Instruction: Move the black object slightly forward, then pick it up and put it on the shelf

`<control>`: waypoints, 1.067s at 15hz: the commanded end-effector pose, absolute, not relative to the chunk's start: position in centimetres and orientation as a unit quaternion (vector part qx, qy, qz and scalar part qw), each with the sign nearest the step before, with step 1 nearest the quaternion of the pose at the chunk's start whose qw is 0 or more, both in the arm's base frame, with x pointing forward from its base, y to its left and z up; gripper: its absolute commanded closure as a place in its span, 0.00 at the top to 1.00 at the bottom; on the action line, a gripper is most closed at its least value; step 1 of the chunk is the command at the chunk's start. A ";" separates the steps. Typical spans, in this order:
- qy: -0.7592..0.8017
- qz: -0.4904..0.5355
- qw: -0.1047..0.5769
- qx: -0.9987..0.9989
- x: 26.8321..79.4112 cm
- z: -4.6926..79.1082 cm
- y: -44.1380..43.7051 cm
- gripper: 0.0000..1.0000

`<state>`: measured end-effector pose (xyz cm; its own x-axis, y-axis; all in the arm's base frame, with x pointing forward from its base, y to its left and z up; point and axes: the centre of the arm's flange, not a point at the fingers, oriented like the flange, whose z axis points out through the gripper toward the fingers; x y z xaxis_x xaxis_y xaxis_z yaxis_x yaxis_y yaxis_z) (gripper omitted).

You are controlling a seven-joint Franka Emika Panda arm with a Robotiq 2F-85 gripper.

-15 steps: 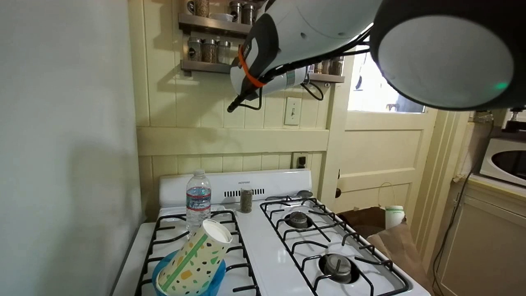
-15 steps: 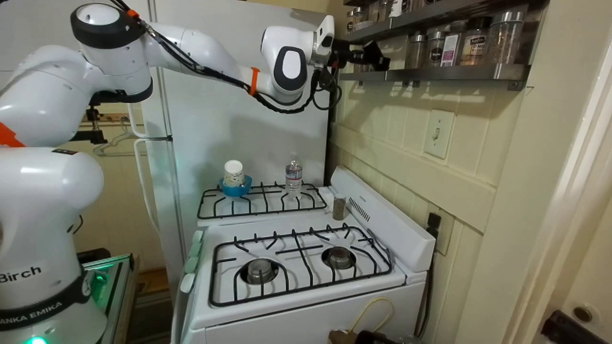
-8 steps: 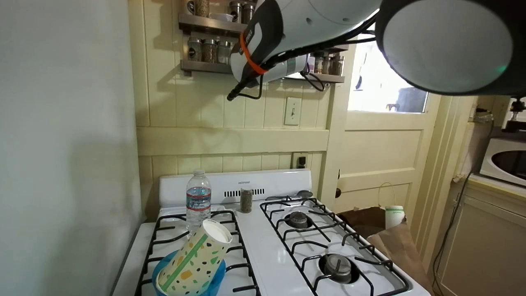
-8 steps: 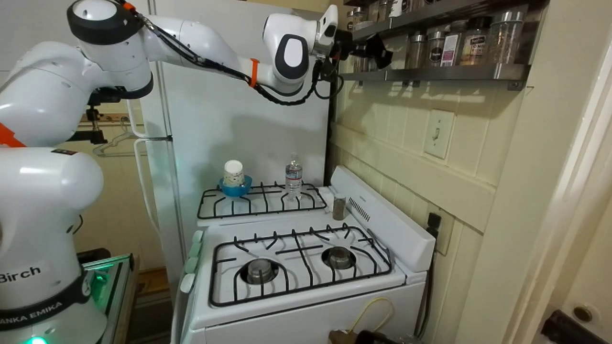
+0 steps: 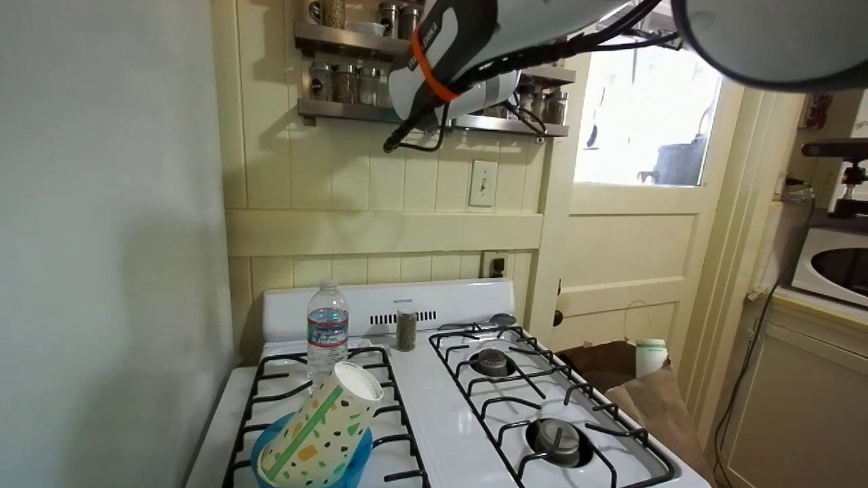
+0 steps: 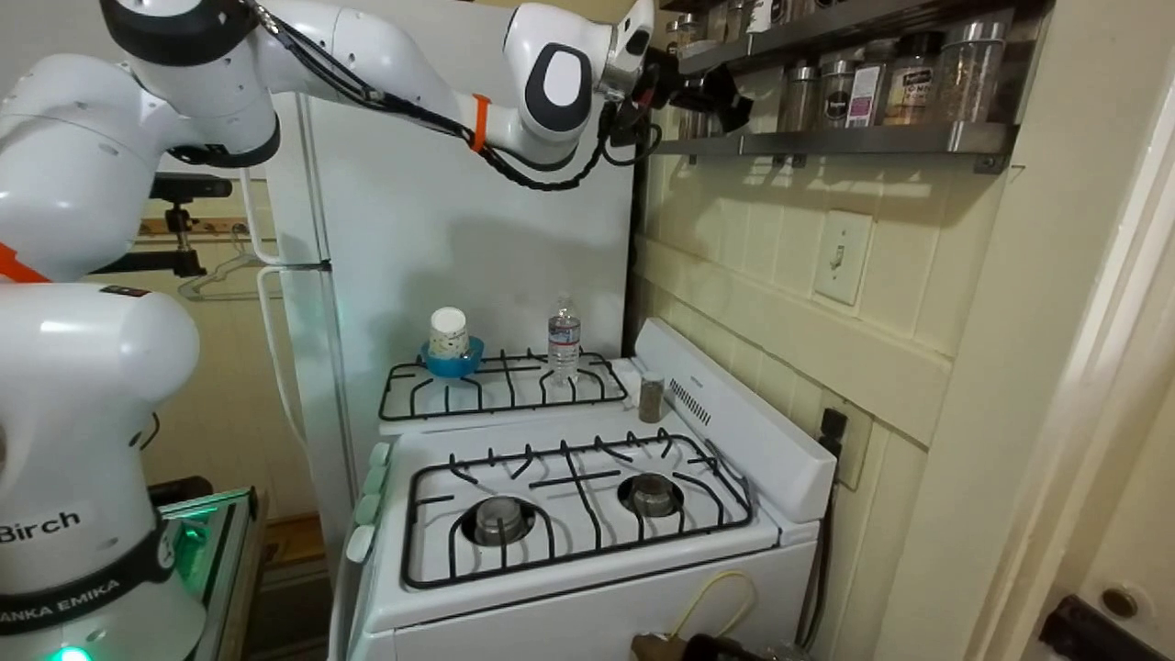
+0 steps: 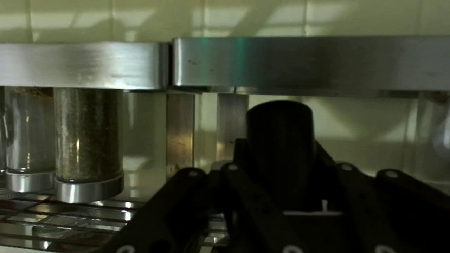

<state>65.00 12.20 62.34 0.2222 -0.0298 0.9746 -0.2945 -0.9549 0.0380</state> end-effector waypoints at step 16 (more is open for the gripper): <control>-0.089 0.515 0.052 0.851 65.2 64.1 9.4 0.19</control>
